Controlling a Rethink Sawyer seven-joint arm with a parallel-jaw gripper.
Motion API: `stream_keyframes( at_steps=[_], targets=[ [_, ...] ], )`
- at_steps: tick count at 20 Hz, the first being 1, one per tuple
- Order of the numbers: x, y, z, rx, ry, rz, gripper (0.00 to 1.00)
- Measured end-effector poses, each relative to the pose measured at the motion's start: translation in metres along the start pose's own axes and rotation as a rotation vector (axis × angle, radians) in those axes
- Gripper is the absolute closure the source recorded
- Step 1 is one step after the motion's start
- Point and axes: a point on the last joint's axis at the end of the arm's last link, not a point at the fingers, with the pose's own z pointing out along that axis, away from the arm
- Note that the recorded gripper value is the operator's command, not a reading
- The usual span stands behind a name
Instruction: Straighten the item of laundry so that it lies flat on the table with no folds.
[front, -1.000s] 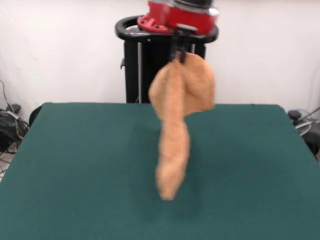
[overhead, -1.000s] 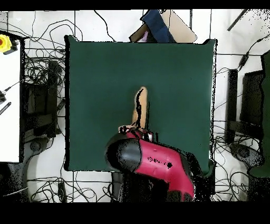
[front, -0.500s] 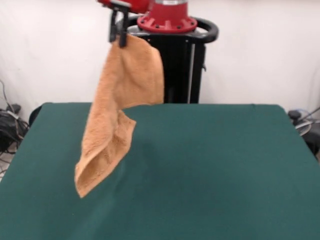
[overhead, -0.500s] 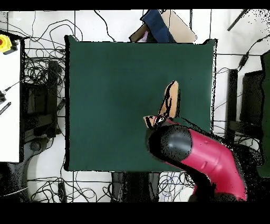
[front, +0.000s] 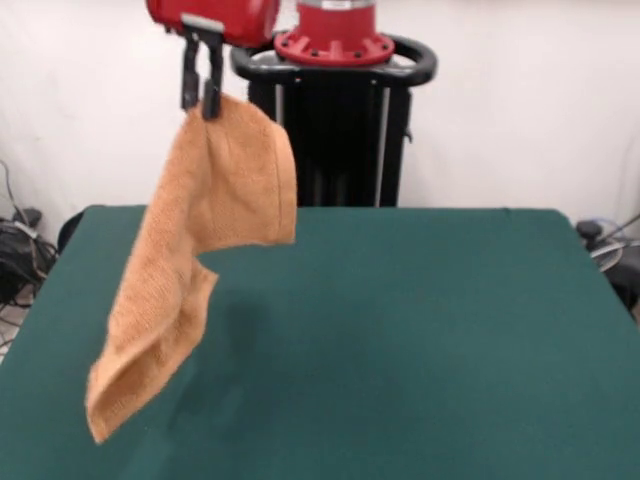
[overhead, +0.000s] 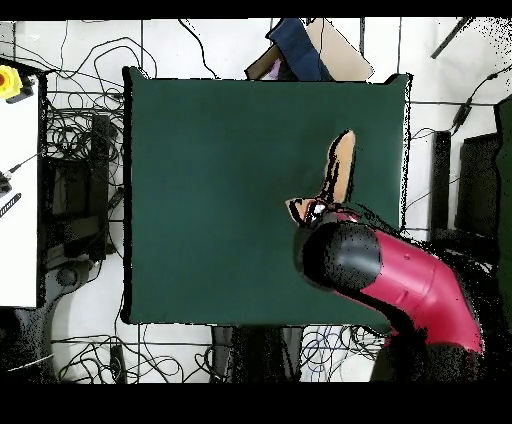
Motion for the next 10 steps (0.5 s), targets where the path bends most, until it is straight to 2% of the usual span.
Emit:
stream_keyframes(
  at_steps=[2, 5, 10],
  targets=[
    [0.003, 0.010, 0.009, -0.003, -0.028, -0.014, 1.00],
    [0.018, 0.038, 0.027, -0.014, -0.073, -0.053, 1.00],
    [0.052, 0.079, 0.048, -0.035, -0.067, -0.112, 1.00]
  ],
)
